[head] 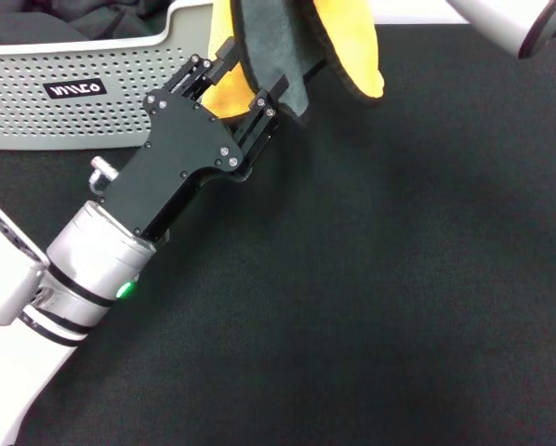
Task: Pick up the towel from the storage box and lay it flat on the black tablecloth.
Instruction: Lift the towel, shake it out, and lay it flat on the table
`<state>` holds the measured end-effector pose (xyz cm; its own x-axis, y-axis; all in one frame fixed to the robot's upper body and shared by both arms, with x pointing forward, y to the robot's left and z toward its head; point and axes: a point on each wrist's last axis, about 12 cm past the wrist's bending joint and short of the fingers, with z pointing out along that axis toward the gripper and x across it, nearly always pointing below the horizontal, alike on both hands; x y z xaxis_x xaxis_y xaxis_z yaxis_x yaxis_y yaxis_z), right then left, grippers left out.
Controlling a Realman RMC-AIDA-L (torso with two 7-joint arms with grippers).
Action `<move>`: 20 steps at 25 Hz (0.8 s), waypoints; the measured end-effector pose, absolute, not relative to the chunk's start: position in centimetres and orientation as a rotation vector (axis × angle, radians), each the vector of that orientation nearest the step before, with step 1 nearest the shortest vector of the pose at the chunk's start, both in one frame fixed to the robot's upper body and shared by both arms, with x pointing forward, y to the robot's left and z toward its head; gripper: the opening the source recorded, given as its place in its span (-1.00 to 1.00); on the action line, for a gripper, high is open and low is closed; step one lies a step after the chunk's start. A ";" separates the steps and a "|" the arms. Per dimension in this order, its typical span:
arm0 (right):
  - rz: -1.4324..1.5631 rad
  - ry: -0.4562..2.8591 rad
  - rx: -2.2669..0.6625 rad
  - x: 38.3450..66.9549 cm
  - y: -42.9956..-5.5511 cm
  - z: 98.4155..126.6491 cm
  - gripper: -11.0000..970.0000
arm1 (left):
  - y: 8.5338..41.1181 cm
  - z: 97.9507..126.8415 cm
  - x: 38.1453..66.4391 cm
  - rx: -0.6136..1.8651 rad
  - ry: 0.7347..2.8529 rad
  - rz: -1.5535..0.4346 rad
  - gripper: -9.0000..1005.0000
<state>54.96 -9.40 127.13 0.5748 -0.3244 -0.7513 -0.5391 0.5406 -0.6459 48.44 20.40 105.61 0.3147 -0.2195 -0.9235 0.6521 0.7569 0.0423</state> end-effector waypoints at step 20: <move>0.110 0.937 -1.006 54.5 -9.2 128.7 -0.87 | 20.5 105.0 48.9 0.422 1.185 -0.597 0.03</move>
